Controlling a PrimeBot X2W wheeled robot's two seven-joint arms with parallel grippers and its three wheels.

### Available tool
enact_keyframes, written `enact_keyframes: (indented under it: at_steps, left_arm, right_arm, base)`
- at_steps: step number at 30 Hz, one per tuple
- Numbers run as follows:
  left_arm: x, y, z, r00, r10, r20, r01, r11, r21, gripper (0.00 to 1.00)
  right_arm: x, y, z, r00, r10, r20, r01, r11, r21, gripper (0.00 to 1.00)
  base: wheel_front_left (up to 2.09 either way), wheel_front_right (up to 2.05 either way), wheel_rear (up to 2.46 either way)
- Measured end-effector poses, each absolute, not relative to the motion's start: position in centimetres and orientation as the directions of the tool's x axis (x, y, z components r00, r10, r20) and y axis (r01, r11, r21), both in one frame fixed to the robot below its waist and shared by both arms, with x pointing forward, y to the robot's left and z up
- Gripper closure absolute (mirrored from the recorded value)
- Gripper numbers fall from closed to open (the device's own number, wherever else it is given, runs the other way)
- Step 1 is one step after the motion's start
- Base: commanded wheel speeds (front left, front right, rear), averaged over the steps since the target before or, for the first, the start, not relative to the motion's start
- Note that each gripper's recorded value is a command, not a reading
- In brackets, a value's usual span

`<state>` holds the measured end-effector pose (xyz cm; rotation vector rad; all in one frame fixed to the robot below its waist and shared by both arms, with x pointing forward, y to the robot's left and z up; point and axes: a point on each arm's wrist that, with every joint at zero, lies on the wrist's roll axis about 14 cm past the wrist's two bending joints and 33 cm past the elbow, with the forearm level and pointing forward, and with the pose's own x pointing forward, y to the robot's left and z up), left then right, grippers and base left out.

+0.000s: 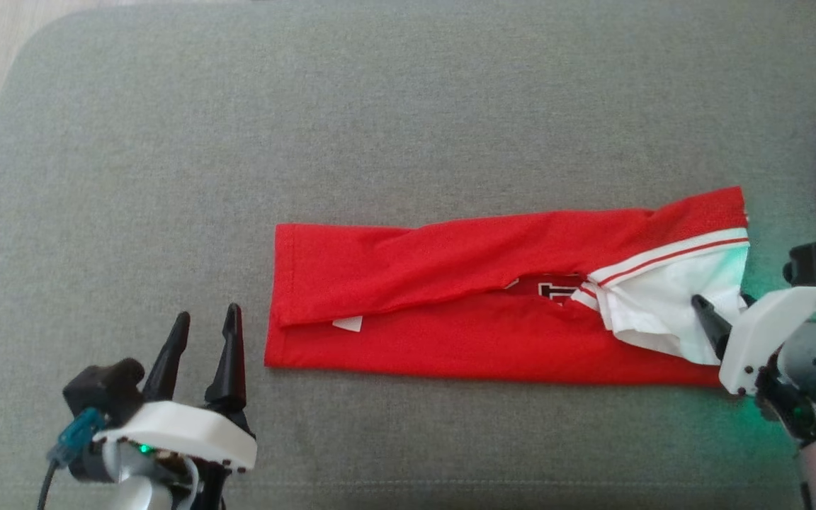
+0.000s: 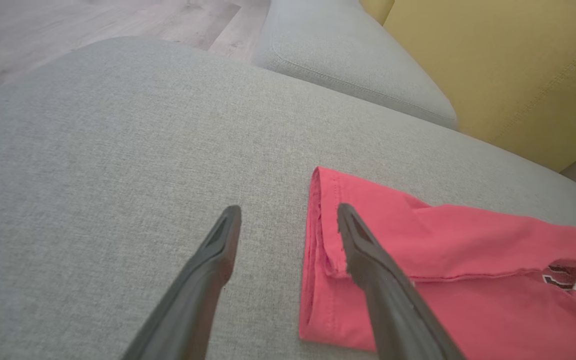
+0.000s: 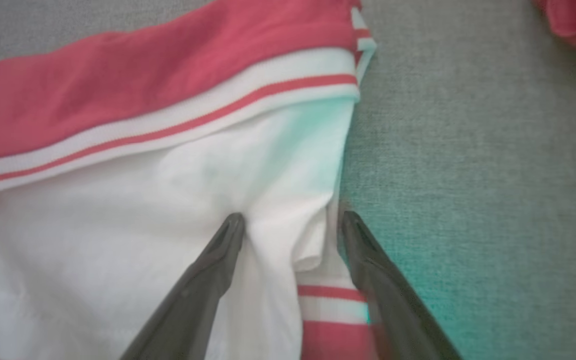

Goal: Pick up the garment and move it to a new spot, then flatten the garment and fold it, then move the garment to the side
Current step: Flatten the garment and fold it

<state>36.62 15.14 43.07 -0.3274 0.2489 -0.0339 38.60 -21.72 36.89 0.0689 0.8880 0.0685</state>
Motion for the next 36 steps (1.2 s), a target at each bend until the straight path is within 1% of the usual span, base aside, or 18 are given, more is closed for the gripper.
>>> enact_keyframes:
  at_steps: [1,5,6,7,8,10,15,18,23,26,30,32,34,35,36]
  left_arm:
    - [36.7,15.2,43.1,0.970,-0.068,-0.234,-0.010,0.948,-0.317,0.00]
    - [37.0,15.4,43.1,0.971,-0.064,-0.229,-0.011,0.950,-0.313,0.00]
    - [37.1,15.4,43.2,0.972,-0.065,-0.227,-0.010,0.950,-0.313,0.00]
    - [37.2,15.3,43.2,0.972,-0.065,-0.225,-0.009,0.949,-0.314,0.00]
    - [37.2,15.3,43.2,0.972,-0.065,-0.226,-0.009,0.949,-0.314,0.00]
    - [37.2,15.3,43.1,0.971,-0.068,-0.228,-0.007,0.950,-0.313,0.00]
    - [37.5,14.8,43.3,0.971,-0.079,-0.224,0.005,0.950,-0.313,0.00]
    - [37.7,14.4,43.5,0.972,-0.094,-0.216,0.021,0.949,-0.316,0.00]
    - [38.0,13.6,43.9,0.972,-0.119,-0.205,0.049,0.947,-0.319,0.00]
    - [38.2,13.2,44.1,0.972,-0.128,-0.199,0.060,0.946,-0.318,0.00]
    - [38.4,12.7,44.3,0.971,-0.144,-0.191,0.077,0.944,-0.319,0.00]
    - [38.5,12.5,44.5,0.971,-0.149,-0.185,0.084,0.944,-0.319,0.00]
    - [38.7,12.4,44.7,0.972,-0.154,-0.180,0.090,0.944,-0.318,0.00]
    - [38.6,12.3,44.9,0.972,-0.155,-0.175,0.093,0.944,-0.318,0.00]
    - [38.5,12.4,44.9,0.973,-0.153,-0.176,0.091,0.944,-0.317,0.00]
  right_arm:
    - [38.5,-21.5,36.6,0.612,0.096,-0.785,-0.035,0.995,0.095,0.00]
    - [38.8,-21.5,36.2,0.587,0.109,-0.802,-0.031,0.993,0.111,0.00]
    - [38.9,-21.4,36.2,0.585,0.115,-0.803,-0.029,0.992,0.120,0.16]
    - [39.0,-21.3,36.2,0.584,0.120,-0.802,-0.029,0.991,0.127,0.46]
    - [39.0,-21.3,36.2,0.584,0.123,-0.802,-0.030,0.991,0.129,0.63]
    - [39.2,-21.1,36.4,0.589,0.129,-0.798,-0.030,0.990,0.137,0.99]
    - [39.3,-21.6,36.9,0.625,0.120,-0.771,-0.013,0.989,0.144,1.00]
    - [39.4,-23.0,37.7,0.657,0.089,-0.749,0.021,0.991,0.136,1.00]
    - [40.0,-26.2,40.6,0.726,0.018,-0.688,0.076,0.992,0.105,1.00]
    - [40.2,-27.2,42.4,0.764,-0.007,-0.645,0.090,0.991,0.096,1.00]
    - [39.5,-26.9,43.6,0.787,-0.001,-0.617,0.076,0.993,0.095,1.00]
    - [39.3,-25.9,44.1,0.800,0.027,-0.600,0.051,0.992,0.113,1.00]
    - [39.4,-24.3,44.8,0.814,0.069,-0.577,0.007,0.992,0.129,1.00]
    - [39.6,-22.1,45.8,0.828,0.130,-0.545,-0.049,0.986,0.161,1.00]
    - [39.6,-21.0,46.3,0.833,0.163,-0.528,-0.080,0.981,0.176,1.00]
  base:
    - [0.00,0.00,0.00]
    - [0.00,0.00,0.00]
    - [0.00,0.00,0.00]
    - [0.00,0.00,0.00]
    - [0.00,0.00,0.00]
    - [0.00,0.00,0.00]
    - [0.00,0.00,0.00]
    - [0.00,0.00,0.00]
    - [0.00,0.00,0.00]
    - [0.00,0.00,0.00]
    - [0.00,0.00,0.00]
    - [0.00,0.00,0.00]
    - [0.00,0.00,0.00]
    - [0.00,0.00,0.00]
    - [0.00,0.00,0.00]
